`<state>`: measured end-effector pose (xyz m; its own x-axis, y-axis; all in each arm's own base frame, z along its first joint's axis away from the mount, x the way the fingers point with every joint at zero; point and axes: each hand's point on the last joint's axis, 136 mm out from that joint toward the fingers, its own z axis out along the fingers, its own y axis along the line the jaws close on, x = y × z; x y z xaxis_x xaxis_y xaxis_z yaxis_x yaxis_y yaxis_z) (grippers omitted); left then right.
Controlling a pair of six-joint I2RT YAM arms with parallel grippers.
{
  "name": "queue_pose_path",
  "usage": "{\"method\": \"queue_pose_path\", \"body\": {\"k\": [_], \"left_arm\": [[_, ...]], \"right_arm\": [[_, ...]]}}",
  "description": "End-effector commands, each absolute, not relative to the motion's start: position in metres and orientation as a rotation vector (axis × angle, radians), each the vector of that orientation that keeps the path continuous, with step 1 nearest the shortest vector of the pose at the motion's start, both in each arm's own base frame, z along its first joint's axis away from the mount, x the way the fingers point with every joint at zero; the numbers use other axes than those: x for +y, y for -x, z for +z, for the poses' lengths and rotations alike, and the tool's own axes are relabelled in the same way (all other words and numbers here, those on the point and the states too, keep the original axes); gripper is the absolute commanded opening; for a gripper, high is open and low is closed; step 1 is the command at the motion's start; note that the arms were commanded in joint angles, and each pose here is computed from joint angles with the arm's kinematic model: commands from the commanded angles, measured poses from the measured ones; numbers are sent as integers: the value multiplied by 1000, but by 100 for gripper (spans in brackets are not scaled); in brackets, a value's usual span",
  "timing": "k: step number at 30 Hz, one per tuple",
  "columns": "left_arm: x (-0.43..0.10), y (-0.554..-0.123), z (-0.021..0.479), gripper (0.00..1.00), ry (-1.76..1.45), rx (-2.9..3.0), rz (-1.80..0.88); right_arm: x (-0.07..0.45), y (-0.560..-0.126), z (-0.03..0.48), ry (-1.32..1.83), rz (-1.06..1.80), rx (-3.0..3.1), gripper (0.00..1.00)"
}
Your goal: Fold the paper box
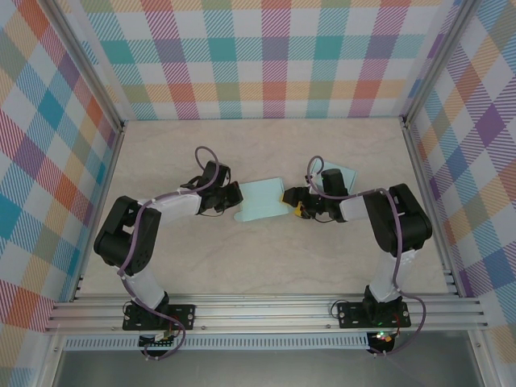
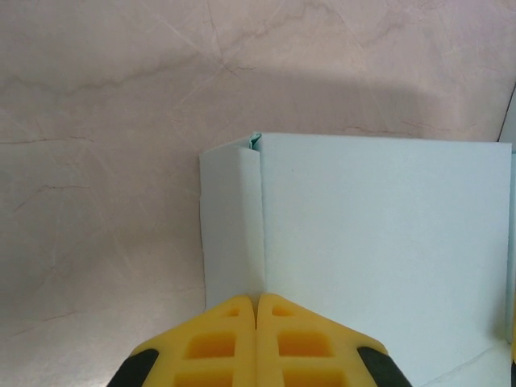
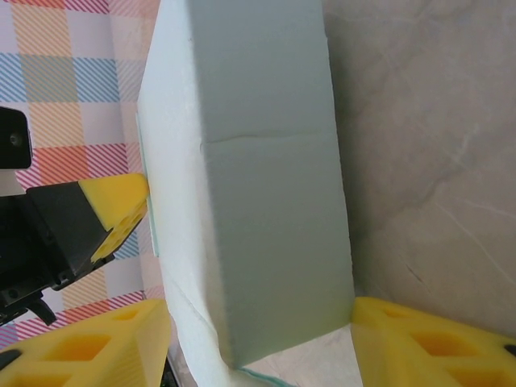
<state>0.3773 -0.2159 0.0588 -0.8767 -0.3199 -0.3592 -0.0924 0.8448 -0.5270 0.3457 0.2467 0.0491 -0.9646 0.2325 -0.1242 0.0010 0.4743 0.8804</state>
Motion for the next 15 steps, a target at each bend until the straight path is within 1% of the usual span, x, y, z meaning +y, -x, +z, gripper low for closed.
{"method": "queue_pose_path", "body": {"k": [1,6,15], "left_arm": [[-198,-350,21,0,316,2751,-587],[-198,-352,23,0,303,2748,-583],[-196,-356,22,0,279,2755,-572]], "right_arm": [[245,-359,48,-149,1389,2475,64],[235,-358,44,-144,1262,2539,68],[229,-367,45,-129,1151,2592,72]]}}
